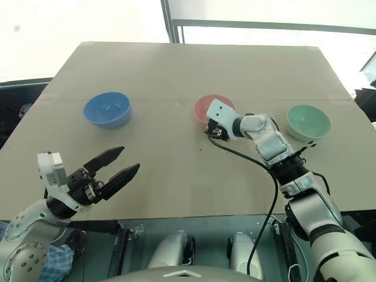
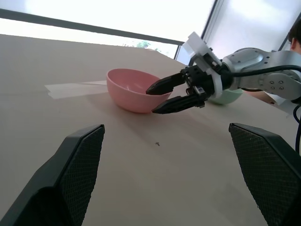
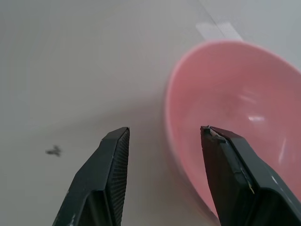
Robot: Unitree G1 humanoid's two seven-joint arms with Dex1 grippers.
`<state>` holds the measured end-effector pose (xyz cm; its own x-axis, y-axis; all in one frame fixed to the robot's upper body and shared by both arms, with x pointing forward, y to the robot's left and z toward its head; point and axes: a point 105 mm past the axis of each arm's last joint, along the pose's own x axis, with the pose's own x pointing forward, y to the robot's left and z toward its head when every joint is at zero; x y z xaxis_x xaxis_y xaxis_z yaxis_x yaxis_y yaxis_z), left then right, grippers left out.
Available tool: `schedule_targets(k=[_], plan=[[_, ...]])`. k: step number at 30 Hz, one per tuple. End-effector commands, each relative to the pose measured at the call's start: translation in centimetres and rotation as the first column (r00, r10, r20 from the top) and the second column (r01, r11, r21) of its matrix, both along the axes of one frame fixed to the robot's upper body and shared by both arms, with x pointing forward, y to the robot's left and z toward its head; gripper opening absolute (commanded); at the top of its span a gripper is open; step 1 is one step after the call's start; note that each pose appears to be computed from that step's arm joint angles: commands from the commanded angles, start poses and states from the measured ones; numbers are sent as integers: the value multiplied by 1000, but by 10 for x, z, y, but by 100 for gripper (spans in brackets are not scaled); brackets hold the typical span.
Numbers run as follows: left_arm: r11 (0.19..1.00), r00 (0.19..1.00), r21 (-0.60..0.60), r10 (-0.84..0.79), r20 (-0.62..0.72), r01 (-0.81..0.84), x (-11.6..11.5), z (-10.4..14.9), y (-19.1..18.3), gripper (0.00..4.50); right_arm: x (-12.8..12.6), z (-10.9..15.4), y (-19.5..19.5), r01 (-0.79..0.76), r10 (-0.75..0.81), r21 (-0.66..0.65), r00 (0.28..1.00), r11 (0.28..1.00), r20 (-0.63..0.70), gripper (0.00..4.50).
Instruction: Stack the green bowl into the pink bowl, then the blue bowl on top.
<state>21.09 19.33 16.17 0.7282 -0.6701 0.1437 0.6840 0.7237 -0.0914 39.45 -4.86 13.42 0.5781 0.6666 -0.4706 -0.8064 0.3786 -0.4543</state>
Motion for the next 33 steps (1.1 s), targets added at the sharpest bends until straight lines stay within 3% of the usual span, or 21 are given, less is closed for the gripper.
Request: schedule_targets(k=[1, 4, 10, 17, 21, 26, 33], plan=[[1000, 998, 5, -12, 63, 11, -7, 13, -6, 450, 6, 10, 7, -30, 33, -53, 998, 998, 60, 253], [1000, 997, -16, -4, 76, 6, -10, 16, -3, 450, 1, 12, 15, -82, 87, -66, 993, 994, 74, 253], [1000, 996, -28, -6, 87, 9, -12, 16, -3, 450, -1, 12, 16, -103, 109, -77, 991, 992, 83, 7], [999, 996, -31, -19, 88, 22, -12, 16, -5, 450, -9, 12, 19, -155, 162, -80, 983, 985, 91, 7], [1000, 997, -16, -25, 78, 26, -13, 13, -3, 450, -57, 3, 11, -356, 358, -80, 934, 931, 5, 7], [999, 997, -14, -31, 66, 32, -11, 9, -4, 450, -103, -3, 6, -471, 467, -62, 881, 880, -70, 7], [997, 996, 15, -73, 42, 72, -9, 3, -7, 450, -115, -10, 10, -465, 458, -93, 884, 880, -92, 7]])
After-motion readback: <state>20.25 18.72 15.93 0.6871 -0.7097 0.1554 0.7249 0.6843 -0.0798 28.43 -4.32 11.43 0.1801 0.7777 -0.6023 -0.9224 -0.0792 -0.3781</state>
